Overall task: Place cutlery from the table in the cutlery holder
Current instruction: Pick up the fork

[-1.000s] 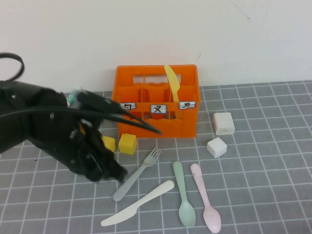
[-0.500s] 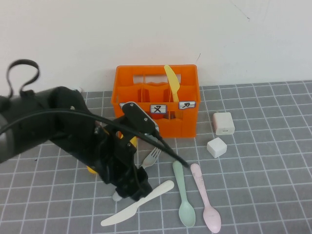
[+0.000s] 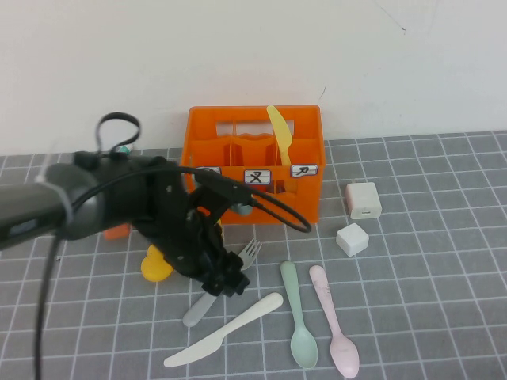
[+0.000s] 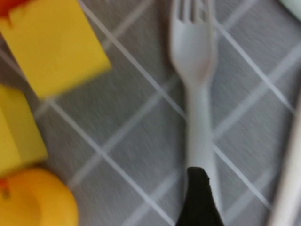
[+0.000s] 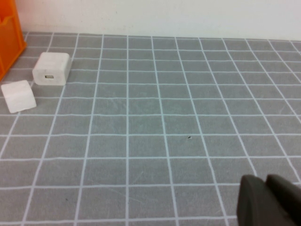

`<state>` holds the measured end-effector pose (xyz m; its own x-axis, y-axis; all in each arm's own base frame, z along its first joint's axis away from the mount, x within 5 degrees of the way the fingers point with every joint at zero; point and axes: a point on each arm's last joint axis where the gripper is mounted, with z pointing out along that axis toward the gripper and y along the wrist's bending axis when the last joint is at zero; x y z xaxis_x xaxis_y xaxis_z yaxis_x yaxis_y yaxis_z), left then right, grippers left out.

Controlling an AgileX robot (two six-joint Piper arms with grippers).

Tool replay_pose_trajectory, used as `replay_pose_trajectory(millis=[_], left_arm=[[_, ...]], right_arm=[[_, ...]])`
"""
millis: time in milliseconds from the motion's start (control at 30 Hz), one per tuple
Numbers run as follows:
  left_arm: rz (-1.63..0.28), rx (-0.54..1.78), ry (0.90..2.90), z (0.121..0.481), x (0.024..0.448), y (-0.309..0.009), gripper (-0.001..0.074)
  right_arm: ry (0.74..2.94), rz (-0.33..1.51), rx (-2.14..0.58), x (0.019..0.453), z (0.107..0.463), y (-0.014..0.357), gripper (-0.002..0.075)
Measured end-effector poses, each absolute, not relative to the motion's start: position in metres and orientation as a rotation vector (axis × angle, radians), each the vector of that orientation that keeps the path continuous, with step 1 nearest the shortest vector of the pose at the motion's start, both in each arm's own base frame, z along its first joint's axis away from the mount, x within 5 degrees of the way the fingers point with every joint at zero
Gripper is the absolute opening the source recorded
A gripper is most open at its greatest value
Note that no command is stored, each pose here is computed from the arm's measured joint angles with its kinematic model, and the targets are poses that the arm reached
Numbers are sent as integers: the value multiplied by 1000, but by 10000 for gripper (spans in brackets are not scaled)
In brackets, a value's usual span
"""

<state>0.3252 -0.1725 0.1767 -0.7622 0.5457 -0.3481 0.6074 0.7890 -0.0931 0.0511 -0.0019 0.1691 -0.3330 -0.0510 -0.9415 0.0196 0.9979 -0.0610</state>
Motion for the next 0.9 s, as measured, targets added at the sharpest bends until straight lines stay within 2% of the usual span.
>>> replay_pose_trajectory(millis=[200, 433, 533, 633, 667, 700, 900], left_arm=[[-238, 904, 2695, 156, 346, -179, 420], [-179, 970, 2719, 135, 348, -183, 405], [-168, 987, 2711, 135, 348, -184, 336], [-164, 994, 2709, 135, 348, -184, 213], [-164, 998, 2710, 135, 347, -185, 145], [-165, 1004, 2714, 135, 346, -186, 125], [-177, 1043, 2681, 157, 330, -191, 125]], right_arm=[[1909, -72, -22, 51, 169, -2, 29], [1909, -72, -22, 51, 169, -2, 29], [1909, -72, -22, 51, 169, -2, 29], [1909, -72, -22, 51, 169, -2, 29], [1909, -72, -22, 51, 169, -2, 29], [1909, -72, -22, 51, 169, -2, 29], [1909, -72, -22, 51, 169, -2, 29]])
